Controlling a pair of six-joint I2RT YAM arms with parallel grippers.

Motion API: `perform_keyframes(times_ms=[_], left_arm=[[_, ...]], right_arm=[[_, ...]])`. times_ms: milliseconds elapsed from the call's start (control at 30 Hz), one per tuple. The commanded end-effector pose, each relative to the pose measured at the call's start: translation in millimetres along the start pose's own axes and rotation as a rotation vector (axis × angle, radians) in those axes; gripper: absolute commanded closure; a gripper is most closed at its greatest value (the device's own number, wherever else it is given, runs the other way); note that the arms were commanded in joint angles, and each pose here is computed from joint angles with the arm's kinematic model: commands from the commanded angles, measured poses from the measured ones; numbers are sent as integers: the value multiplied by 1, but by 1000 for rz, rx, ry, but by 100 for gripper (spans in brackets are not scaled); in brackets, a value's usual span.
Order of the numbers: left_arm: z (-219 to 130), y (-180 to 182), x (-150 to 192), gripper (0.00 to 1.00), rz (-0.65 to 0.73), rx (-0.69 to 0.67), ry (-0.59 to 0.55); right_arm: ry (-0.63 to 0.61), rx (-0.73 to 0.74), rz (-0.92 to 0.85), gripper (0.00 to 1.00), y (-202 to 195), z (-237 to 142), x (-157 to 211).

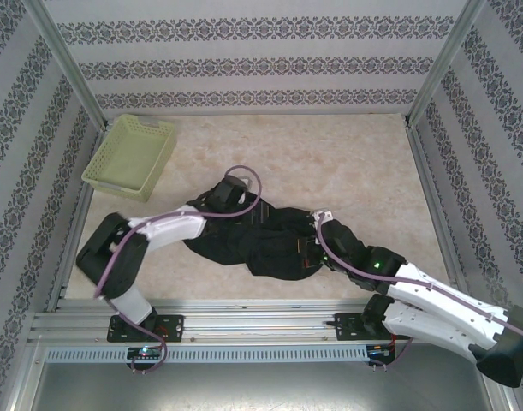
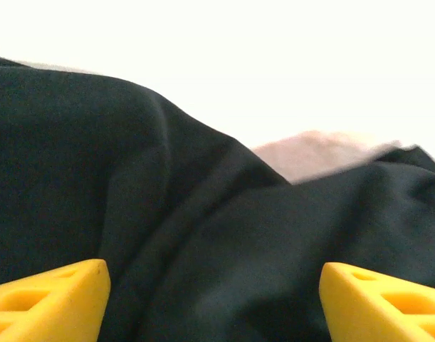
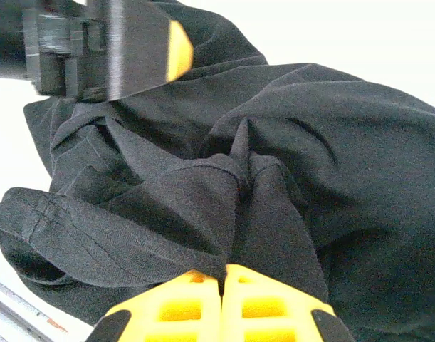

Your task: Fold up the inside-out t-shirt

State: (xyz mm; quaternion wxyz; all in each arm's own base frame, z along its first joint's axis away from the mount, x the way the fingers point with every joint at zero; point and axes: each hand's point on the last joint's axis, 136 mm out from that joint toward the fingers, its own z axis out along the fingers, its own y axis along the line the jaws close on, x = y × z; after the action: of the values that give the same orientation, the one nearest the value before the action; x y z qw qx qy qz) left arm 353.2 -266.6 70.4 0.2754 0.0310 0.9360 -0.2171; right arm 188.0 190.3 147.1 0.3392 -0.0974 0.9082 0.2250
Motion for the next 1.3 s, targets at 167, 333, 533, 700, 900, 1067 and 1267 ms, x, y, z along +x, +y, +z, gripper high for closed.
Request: perform_keyframes(times_ms=[167,333,533,700,900,1067,1267], left_arm=[[20,108,12,34,-171,-405,72],[15,152,10,51,-238,-540,66],[-3,181,2,81,-314,-604,3],[-17,182,-15,96,-333,-604,-61],[-23,122,-39,88,-187,-418,-79],[-45,32,-34,57,56,-177,-86],[-35,-56,38,28,376,81,129]], right_arm=[[123,46,15,100,-18,-10,37],[155,134,-2,100,-31,-11,40],[213,232,-30,100,-46,-7,48],[238,253,-30,100,-50,-4,56],[218,341,-38,100,-62,6,49],[214,298,-35,100,-58,22,51],[233,314,-39,100,-62,28,57]])
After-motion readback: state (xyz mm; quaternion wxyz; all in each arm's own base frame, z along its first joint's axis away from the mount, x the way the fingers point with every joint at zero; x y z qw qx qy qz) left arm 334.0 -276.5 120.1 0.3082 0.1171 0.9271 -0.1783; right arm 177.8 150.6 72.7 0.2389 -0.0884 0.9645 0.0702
